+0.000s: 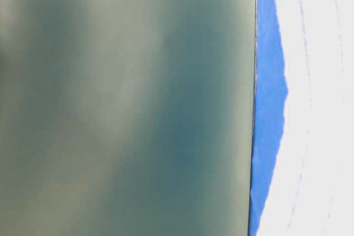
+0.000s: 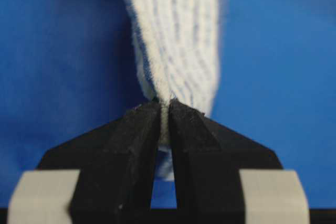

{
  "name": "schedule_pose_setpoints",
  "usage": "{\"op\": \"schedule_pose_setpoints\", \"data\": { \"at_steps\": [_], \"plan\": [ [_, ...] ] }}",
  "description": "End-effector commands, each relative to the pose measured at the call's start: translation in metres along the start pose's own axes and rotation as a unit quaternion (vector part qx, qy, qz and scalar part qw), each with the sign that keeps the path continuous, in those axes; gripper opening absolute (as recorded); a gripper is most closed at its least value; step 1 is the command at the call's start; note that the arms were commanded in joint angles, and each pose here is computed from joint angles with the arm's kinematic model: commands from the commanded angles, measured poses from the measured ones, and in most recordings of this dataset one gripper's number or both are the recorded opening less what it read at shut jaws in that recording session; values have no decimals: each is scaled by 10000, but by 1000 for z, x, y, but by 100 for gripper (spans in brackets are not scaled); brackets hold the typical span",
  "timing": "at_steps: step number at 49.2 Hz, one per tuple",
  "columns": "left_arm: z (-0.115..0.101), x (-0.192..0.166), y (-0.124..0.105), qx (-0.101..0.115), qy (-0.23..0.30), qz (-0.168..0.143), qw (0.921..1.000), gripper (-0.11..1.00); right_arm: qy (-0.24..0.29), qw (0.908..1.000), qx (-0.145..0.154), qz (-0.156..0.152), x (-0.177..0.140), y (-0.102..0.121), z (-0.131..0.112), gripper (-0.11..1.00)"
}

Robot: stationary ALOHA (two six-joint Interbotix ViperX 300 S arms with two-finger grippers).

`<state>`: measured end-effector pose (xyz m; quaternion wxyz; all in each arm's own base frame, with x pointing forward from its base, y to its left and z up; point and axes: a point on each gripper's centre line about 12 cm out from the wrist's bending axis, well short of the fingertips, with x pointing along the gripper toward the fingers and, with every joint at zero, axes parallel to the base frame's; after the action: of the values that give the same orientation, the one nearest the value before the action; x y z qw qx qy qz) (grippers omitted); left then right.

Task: Fold the blue towel.
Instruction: 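Lift the towel and rotate it, right gripper up, left gripper down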

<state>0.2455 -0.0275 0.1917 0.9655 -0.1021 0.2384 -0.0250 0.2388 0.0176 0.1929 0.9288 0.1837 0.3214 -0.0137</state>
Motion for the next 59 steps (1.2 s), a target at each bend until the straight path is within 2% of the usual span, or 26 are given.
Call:
{"op": "schedule_pose_setpoints", "data": {
  "at_steps": [1, 15, 25, 32, 38, 46, 59],
  "plan": [
    [8, -2, -7, 47, -197, -131, 9997, 4, -202, 9998, -7, 71, -5, 5, 12, 7],
    [14, -1, -19, 97, -456, -393, 9981, 4, -312, 9995, 57, -31, -6, -1, 18, 7],
    [23, 5, -45, 169, -915, -901, 9916, 4, -692, 9950, 380, -609, -12, -36, 39, 7],
    [29, 22, -64, 257, -974, -1133, 9884, 4, -942, 9891, 430, -1047, -20, -60, 54, 7],
    [38, 44, -75, 326, -916, -1162, 9885, 4, -1091, 9838, 457, -1348, -26, -76, 65, 7],
    [58, 76, -88, 405, -962, -1168, 9877, 4, -1213, 9788, 442, -1592, -27, -90, 74, 7],
    [91, 121, -108, 721, -1126, -1161, 9842, 4, -1405, 9703, 386, -1933, -22, -113, 89, 7]
  ]
}}
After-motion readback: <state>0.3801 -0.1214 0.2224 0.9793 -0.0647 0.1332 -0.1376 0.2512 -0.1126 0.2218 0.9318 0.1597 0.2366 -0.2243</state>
